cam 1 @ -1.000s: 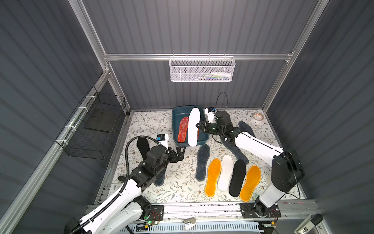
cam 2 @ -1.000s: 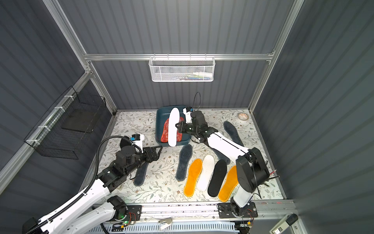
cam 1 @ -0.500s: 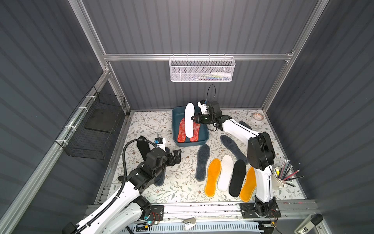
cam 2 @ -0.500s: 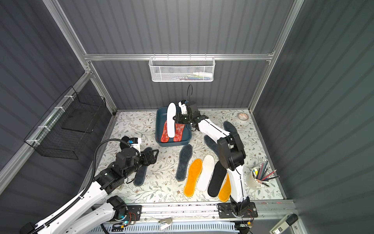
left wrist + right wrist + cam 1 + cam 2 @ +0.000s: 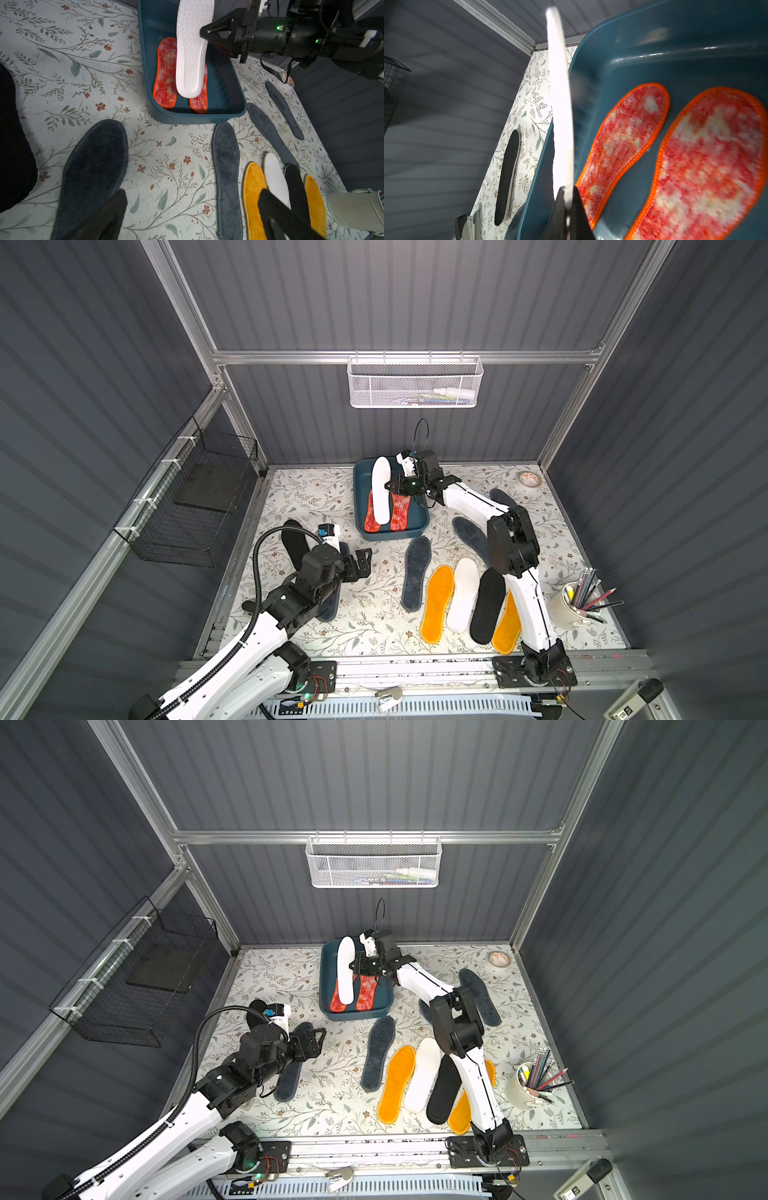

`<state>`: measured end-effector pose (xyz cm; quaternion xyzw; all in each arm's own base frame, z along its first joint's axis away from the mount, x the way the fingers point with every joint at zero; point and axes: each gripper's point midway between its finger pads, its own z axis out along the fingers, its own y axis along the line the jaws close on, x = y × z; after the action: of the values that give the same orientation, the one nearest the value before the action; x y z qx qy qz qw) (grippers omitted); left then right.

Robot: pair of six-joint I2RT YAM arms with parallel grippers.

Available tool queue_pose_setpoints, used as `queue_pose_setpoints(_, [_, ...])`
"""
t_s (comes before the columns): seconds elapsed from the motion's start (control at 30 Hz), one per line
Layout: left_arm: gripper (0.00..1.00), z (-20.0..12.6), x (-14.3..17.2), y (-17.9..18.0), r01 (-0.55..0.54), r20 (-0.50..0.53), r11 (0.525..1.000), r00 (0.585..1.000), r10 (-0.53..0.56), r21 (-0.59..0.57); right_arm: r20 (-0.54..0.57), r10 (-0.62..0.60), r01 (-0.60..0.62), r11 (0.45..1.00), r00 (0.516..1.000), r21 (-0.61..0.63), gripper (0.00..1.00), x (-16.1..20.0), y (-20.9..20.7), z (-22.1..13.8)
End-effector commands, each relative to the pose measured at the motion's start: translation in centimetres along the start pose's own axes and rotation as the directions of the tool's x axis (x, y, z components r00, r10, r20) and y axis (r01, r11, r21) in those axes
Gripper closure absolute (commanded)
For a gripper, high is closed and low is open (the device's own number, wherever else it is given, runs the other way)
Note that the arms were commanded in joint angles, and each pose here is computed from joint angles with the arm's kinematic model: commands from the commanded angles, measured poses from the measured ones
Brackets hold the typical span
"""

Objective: Put the insoles into the storage box
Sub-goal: Place the insole in the storage box.

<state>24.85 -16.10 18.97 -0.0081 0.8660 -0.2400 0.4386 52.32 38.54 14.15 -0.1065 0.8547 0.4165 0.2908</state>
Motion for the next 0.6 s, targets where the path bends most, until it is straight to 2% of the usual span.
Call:
queue_pose_setpoints(0.0, [0.00, -0.3, -0.4, 0.1, 0.006, 0.011, 1.000, 1.000, -0.006, -0.003, -0.026, 0.011, -0.011, 1.000, 1.000, -0.010, 1.00, 0.9, 0.1, 1.3])
queue_pose_setpoints(0.37, [0.00, -0.2, -0.2, 0.1, 0.008, 0.002, 1.000, 1.000, -0.008, -0.008, -0.078, 0.043, -0.040, 0.998, 0.996, 0.042, 1.00, 2.2, -2.3, 3.8])
queue_pose_setpoints(0.43, [0.00, -0.2, -0.3, 0.1, 0.009, 0.005, 1.000, 1.000, -0.009, -0.009, -0.076, 0.043, -0.039, 0.998, 0.996, 0.058, 0.93, 2.1, -2.6, 3.8])
queue_pose_setpoints(0.57, [0.00, -0.2, -0.4, 0.1, 0.008, 0.004, 1.000, 1.000, -0.008, -0.010, -0.071, 0.024, -0.019, 0.997, 0.997, 0.069, 0.65, 1.6, -2.0, 2.9])
